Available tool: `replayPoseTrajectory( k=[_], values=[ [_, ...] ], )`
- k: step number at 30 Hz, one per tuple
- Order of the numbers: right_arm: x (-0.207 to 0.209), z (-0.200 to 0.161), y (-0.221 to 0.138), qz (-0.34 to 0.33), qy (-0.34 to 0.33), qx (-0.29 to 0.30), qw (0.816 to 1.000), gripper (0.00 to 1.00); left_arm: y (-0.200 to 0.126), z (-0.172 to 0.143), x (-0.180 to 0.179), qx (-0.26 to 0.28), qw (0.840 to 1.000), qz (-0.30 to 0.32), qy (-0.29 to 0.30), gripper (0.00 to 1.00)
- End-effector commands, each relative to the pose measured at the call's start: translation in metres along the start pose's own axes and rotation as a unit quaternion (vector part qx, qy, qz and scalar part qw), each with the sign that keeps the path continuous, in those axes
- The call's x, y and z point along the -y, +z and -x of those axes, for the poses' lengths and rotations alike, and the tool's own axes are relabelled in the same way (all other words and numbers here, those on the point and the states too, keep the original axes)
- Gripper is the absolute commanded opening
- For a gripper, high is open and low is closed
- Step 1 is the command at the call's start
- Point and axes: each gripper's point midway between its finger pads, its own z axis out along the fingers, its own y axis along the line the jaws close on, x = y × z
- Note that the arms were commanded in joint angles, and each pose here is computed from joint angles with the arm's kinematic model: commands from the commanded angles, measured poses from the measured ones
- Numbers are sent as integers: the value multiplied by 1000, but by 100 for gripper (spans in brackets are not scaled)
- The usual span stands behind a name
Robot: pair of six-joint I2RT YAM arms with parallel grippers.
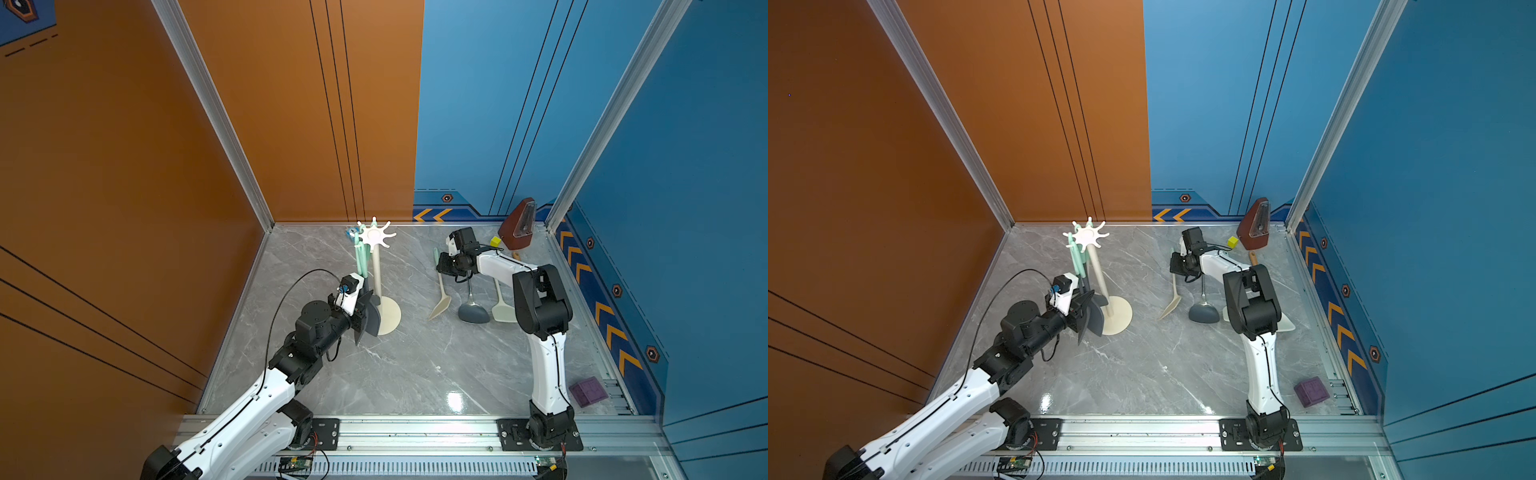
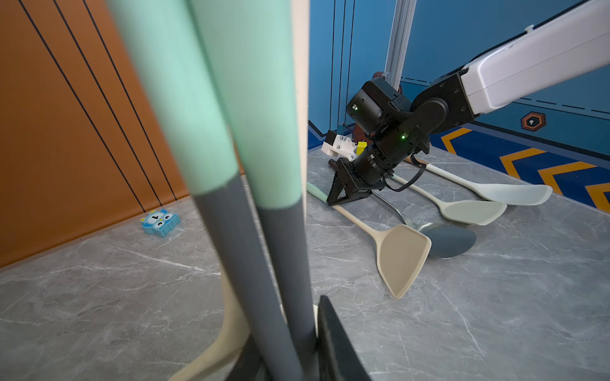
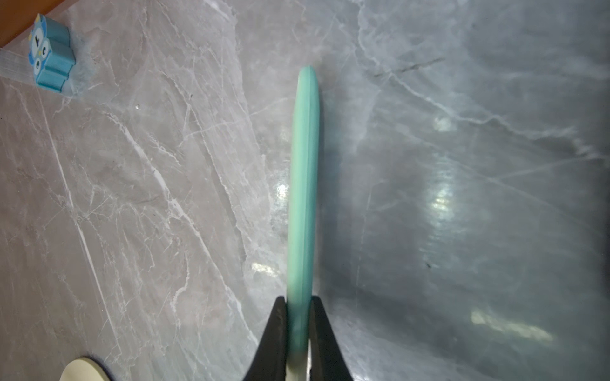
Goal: Take the spatula off the kitchen utensil rack
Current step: Place the spatula at the center of the board.
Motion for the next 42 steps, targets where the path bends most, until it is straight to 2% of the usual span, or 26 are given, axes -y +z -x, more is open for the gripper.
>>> replayPoseTrajectory(
  k=[1,4,9,13,18,23,29,31,35,36,39,42],
  values=[
    [35,-23,10,-59,11,-35,998,8,-1,-11,-4,-16,1000,12,7,24],
    [41,-25,10,-72,20,-34,997,11,-1,-10,-3,-15,1000,10,7,24],
    [44,-27,10,-78,31,-34,996,27,-1,-11,-3,-17,1000,11,7,24],
    [46,-29,7,-85,33,-33,995,30,-1,-11,-4,-16,1000,12,7,24],
    [43,-35,6,-98,17,-40,994,27,0,-12,-3,-19,1000,11,6,24],
    [34,-44,8,-121,-5,-54,991,27,0,-11,-3,-18,1000,9,5,24],
    [32,-50,17,-148,-1,-57,987,5,0,-10,-2,-16,1000,8,6,24],
    [30,-48,18,-146,12,-52,988,1,0,-9,-2,-15,1000,8,6,24],
    [27,-41,18,-140,36,-30,989,0,-1,-10,-3,-15,1000,10,7,24],
    [25,-39,18,-139,34,-28,989,1,-1,-9,-3,-15,1000,9,8,24],
    [23,-38,14,-138,30,-26,990,23,-2,-9,-3,-13,1000,10,8,24],
    [16,-31,0,-135,20,-7,991,37,-1,-10,-3,-14,1000,10,9,24]
  ],
)
